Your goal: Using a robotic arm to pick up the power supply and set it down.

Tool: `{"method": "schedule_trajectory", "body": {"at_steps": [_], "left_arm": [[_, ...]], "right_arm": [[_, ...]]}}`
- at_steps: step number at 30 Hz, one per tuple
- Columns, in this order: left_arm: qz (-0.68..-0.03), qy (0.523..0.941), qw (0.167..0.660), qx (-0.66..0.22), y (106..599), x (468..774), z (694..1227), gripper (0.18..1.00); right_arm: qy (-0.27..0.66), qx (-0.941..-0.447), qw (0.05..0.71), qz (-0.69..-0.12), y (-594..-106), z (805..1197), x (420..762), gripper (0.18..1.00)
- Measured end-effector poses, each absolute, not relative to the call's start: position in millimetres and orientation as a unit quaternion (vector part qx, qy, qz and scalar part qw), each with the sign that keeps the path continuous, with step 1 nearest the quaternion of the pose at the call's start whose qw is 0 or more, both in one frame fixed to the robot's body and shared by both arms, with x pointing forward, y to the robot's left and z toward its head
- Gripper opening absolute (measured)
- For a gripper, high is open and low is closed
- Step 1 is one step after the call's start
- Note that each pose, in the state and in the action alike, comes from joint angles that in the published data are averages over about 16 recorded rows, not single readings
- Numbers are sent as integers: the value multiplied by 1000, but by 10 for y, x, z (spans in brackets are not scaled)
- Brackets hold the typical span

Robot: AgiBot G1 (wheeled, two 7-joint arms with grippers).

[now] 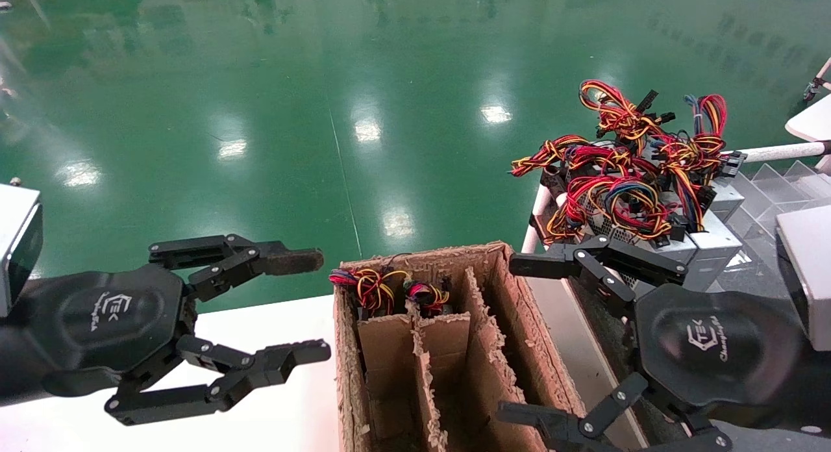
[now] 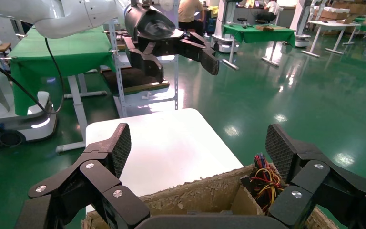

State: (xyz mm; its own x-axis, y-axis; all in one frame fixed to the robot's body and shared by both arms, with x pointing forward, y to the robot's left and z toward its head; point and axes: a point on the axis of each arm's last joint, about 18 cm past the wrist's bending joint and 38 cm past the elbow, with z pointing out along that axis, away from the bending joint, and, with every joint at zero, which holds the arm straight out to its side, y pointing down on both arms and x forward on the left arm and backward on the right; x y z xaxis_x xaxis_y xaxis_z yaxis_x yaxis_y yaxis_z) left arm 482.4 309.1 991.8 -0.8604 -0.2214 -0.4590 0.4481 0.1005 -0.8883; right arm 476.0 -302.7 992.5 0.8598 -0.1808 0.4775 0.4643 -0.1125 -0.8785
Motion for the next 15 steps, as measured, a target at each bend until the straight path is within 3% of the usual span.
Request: {"method": "schedule_trajectory", "body": {"at_steps": [8, 15], "left_arm": [[-666, 698, 251, 81, 3091, 4824, 9918, 597], [-666, 698, 251, 81, 3091, 4824, 9918, 438]], "right_arm": [[-101, -704, 659, -245, -3027, 9925, 4760, 1001], [-101, -704, 659, -245, -3027, 9925, 4760, 1001]]}}
